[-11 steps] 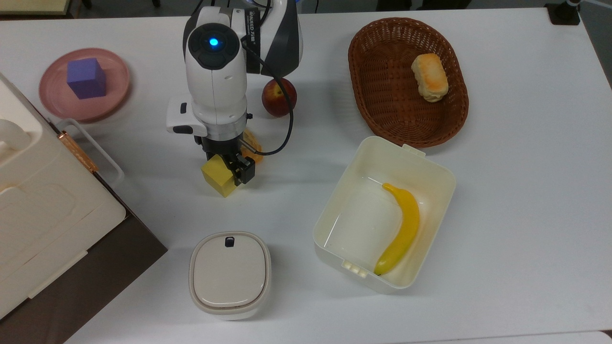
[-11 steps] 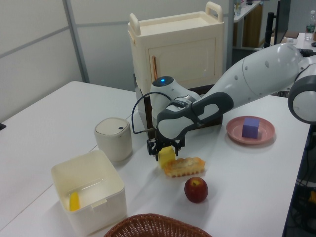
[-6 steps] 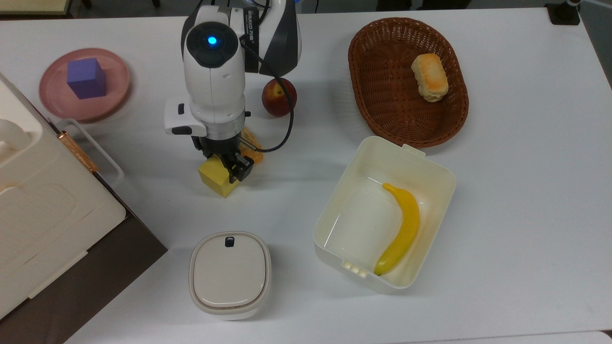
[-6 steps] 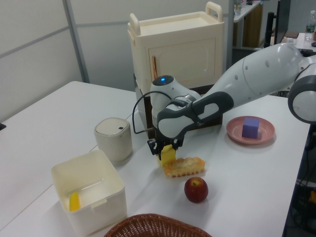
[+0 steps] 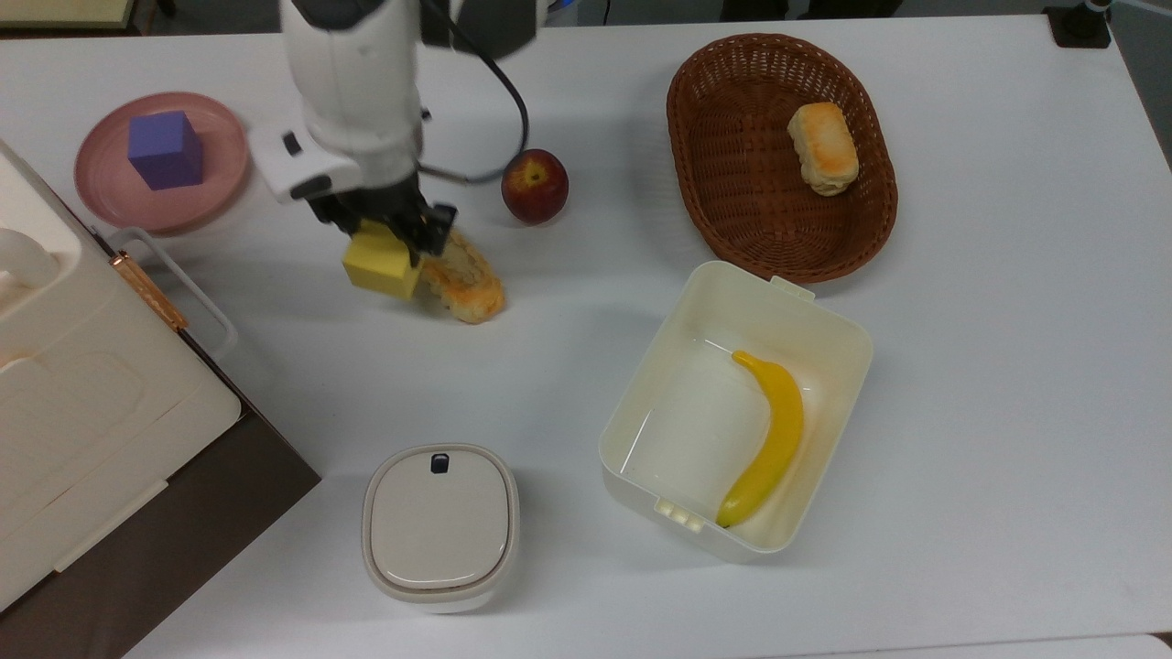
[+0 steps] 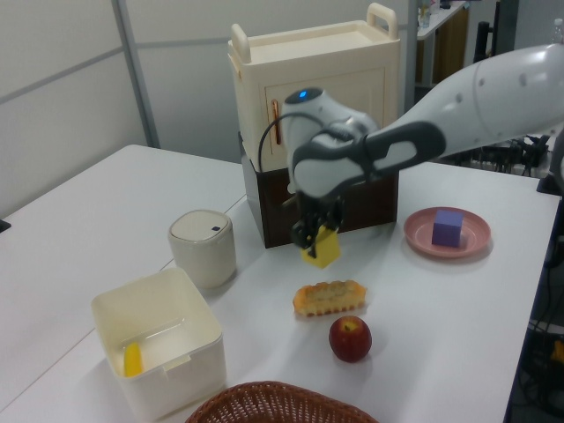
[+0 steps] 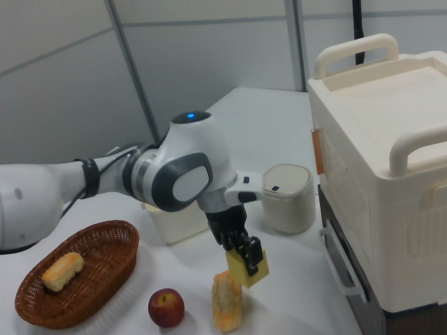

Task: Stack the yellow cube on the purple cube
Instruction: 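Carry the yellow cube over the purple cube on the pink plate, then lower the yellow cube onto the purple cube and open the gripper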

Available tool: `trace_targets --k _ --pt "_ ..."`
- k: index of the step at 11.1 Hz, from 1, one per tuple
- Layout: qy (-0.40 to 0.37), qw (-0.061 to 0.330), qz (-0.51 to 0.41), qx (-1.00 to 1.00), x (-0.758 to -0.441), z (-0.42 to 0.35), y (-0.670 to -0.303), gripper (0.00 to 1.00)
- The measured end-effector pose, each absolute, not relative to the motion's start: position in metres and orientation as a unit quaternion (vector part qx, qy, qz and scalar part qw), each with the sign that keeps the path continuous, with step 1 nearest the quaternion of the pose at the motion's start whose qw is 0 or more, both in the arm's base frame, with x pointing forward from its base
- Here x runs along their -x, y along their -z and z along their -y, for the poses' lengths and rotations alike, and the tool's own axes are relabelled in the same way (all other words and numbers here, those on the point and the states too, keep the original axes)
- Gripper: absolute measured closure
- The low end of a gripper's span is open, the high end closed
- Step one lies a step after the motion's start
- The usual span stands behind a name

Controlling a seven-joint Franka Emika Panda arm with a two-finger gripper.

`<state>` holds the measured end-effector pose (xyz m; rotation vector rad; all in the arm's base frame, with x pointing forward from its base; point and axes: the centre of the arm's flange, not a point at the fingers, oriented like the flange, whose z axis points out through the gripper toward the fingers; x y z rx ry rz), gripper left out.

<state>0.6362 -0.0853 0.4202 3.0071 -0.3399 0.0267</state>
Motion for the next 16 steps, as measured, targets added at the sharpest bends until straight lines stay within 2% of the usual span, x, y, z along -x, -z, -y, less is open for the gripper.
trace_targets --k 3,5,11,14,16 --pt "-0.004 0.058 0.007 -0.998 -0.602 0.143 -0.472 0.42" --pt "0.005 0.056 -0.045 -0.997 -0.565 0.198 -0.479 0.42" --pt "0.024 0.036 -0.131 -0.99 -0.483 0.33 -0.466 0.42" --pt "0.016 0.043 -0.145 -0.988 -0.465 0.363 -0.438 0.42" --pt "0.013 0.046 -0.144 -0.988 -0.465 0.371 -0.425 0.42"
